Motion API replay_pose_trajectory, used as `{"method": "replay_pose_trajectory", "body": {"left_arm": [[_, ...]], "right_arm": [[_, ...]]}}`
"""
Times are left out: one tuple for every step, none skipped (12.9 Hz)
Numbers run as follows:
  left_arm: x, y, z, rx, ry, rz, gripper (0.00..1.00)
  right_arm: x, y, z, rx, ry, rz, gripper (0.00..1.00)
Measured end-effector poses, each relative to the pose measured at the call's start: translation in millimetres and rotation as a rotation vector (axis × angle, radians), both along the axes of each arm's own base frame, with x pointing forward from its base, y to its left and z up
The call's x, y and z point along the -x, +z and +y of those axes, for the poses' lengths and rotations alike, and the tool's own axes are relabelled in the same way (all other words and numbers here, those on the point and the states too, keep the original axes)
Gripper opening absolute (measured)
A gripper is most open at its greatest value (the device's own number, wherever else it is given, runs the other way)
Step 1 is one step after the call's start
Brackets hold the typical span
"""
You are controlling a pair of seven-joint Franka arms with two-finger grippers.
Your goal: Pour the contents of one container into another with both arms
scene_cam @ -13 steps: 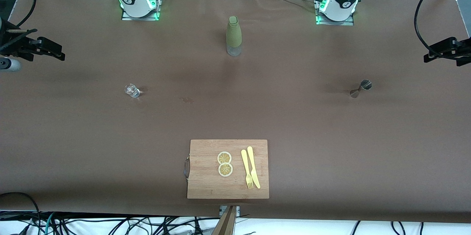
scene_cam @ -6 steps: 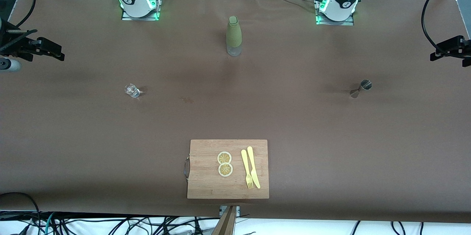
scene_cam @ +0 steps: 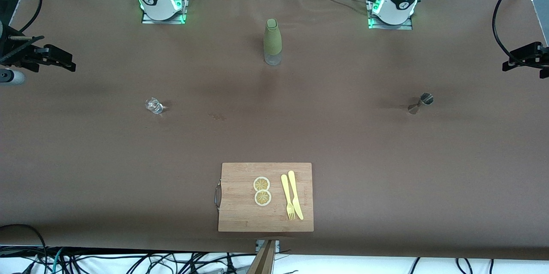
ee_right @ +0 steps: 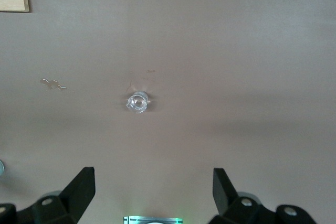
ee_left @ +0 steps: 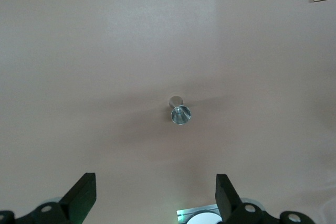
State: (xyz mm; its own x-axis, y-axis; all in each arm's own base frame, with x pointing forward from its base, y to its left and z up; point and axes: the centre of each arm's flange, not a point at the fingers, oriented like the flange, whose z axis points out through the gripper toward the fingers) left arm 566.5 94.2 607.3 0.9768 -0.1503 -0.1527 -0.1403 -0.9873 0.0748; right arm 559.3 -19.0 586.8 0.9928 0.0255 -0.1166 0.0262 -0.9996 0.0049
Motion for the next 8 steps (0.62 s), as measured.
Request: {"method": "replay_pose_trajectory", "body": {"left_arm": [[0.0, 0.0, -0.3, 0.000, -0.001, 0.000, 1.00], [-0.1, 0.0, -0.5, 0.000, -0.003, 0.000, 1.00], [-0.1, 0.0, -0.5, 0.000, -0.003, 0.000, 1.00], [-0.1, 0.0, -0.5, 0.001, -0.004, 0.000, 1.00], [-0.1, 0.0, -0.5, 0.001, -0.004, 0.000, 1.00], [-0.1, 0.0, -0.6, 0.001, -0.004, 0.000, 1.00], [-0.2, 0.0, -0.9, 0.001, -0.005, 0.000, 1.00], [-0.2, 0.0, -1.4, 0.001, -0.006, 0.000, 1.00]], "right_arm": [[-0.4, -0.9, 0.1, 0.000, 0.000, 0.002, 1.00], [-0.7, -1.7, 0.2, 0.000, 0.000, 0.003, 1.00], [-0.9, -2.3, 0.3, 0.000, 0.001, 0.005, 1.00], [-1.0, -2.5, 0.5, 0.000, 0.001, 0.006, 1.00], [-1.0, -2.8, 0.7, 0.000, 0.001, 0.007, 1.00], [-1.3, -3.8, 0.7, 0.000, 0.002, 0.009, 1.00], [-2.0, -5.7, 0.7, 0.000, 0.002, 0.013, 1.00], [-3.1, -8.3, 0.8, 0.000, 0.002, 0.018, 1.00]]}}
